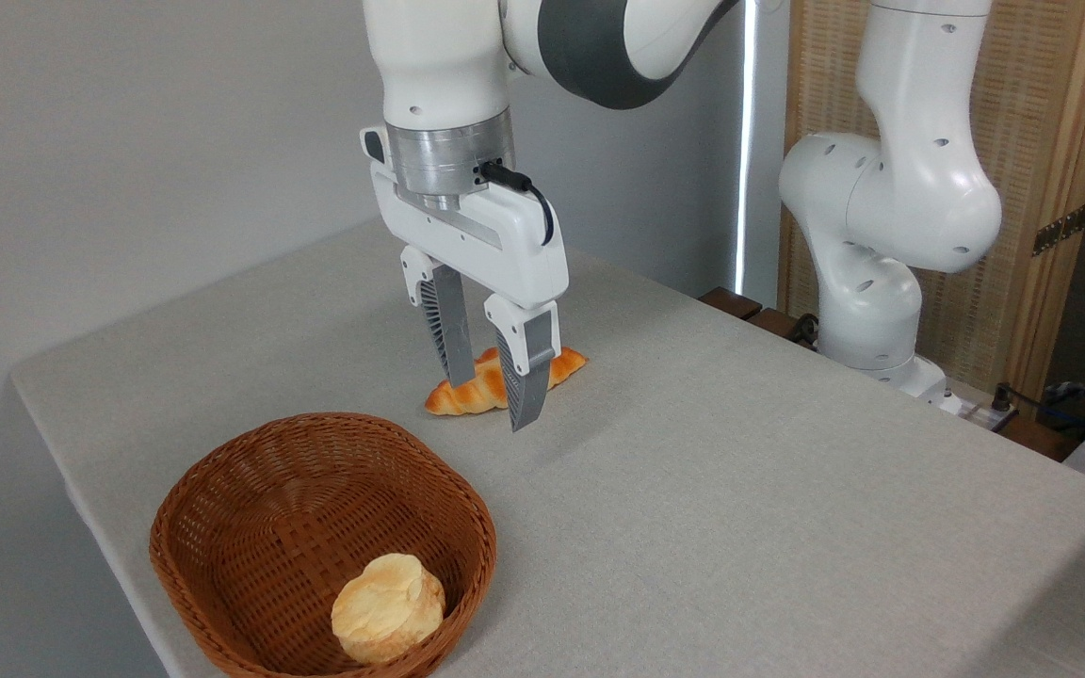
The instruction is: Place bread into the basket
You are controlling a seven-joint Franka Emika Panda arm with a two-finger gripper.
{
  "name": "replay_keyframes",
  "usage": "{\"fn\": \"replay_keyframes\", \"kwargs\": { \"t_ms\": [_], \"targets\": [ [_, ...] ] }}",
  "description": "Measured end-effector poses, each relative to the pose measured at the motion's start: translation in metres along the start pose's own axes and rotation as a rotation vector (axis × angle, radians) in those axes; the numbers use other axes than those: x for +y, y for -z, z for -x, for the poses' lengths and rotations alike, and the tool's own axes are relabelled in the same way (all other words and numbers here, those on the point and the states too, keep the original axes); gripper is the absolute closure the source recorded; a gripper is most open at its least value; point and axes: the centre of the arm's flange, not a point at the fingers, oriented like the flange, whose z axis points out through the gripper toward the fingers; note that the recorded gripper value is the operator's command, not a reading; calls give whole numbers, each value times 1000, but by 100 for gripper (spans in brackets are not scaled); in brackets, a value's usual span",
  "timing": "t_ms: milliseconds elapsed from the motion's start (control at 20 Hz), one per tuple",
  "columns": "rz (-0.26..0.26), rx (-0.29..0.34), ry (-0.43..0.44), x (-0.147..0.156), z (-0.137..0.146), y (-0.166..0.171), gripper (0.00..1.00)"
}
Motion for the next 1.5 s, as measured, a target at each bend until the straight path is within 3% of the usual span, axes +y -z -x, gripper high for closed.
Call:
{"fn": "replay_keyframes", "kwargs": {
  "t_ms": [950, 1500],
  "targets": [
    [3, -3, 0, 1, 0, -2, 0],
    [54, -66, -86, 43, -14, -39, 0]
  ]
}}
